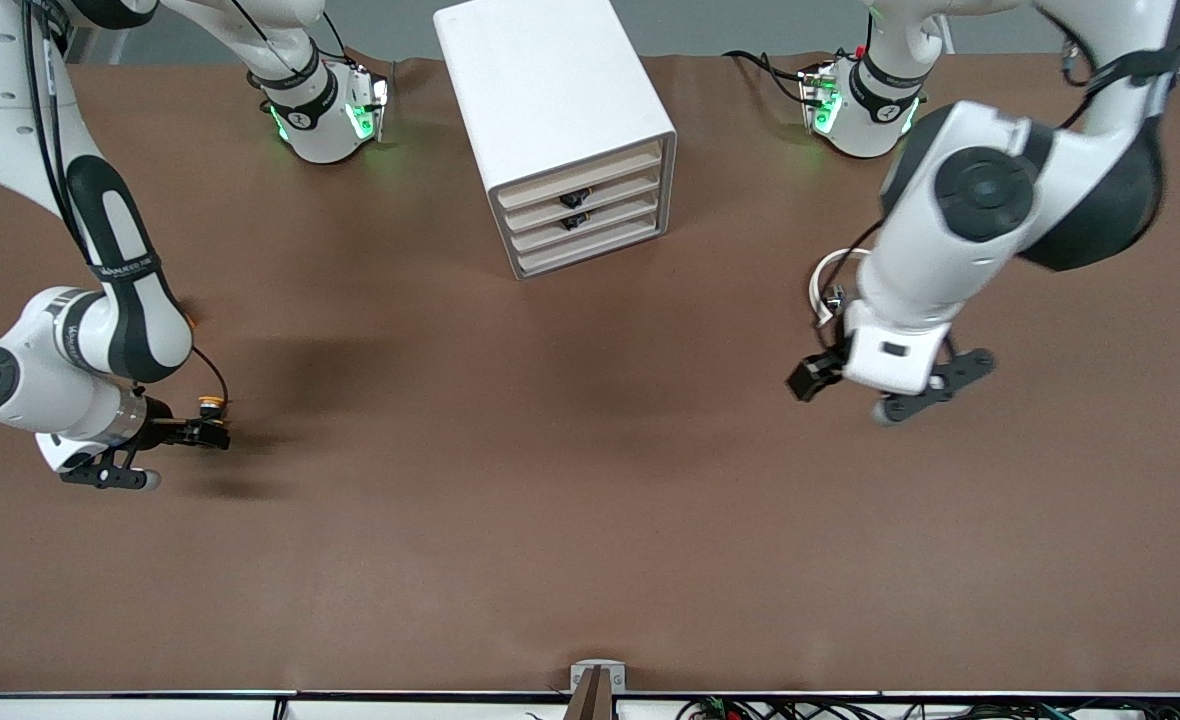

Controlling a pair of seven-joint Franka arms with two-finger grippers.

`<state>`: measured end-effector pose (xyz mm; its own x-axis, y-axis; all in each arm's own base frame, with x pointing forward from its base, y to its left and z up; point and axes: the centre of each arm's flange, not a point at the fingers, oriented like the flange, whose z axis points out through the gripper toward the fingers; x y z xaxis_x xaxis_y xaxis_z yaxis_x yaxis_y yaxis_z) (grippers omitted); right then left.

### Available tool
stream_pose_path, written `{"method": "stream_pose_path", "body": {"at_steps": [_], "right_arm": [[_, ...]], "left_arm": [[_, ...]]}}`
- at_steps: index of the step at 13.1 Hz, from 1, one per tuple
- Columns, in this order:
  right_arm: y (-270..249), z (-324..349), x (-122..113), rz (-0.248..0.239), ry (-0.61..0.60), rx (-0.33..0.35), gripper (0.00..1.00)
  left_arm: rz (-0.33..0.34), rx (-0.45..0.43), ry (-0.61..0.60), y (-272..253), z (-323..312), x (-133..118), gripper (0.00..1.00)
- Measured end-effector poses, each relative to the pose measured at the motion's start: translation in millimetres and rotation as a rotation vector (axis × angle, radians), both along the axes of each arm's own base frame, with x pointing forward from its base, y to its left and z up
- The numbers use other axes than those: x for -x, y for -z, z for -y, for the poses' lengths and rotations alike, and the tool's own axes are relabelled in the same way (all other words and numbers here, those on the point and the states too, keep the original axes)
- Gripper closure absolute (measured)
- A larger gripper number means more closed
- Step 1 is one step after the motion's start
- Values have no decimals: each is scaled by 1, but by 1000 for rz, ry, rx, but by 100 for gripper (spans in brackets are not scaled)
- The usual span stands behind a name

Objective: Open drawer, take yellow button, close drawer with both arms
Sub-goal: 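Open the right gripper on the button while the left gripper withdraws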

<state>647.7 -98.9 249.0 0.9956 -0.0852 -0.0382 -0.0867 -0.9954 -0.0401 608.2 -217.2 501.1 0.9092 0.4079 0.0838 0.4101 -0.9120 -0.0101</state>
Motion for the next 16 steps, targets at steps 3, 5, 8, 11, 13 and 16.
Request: {"method": "stream_pose_path", "body": {"at_steps": [3,5,8,11,13,16], "right_arm": [[-91,-33,-9,-35,-59,-12,0],[-149,-48,-6,-68,-89,-15,0],[-219,-59,0,-98,-128,26,0],[-258,-68,2,-98,-143,34,0],[-271,-65,4,-112,-142,34,0],[-301,-59,2,-62,-134,49,0]], "left_arm": [[-10,-54,93,-44,-60,7,0],[3,-78,157,-70,-91,13,0],[15,-114,280,-99,-130,21,0],[6,-118,326,-127,-162,39,0],[1,-96,346,-142,-172,52,0],[-9,-87,363,-157,-173,68,0]]}}
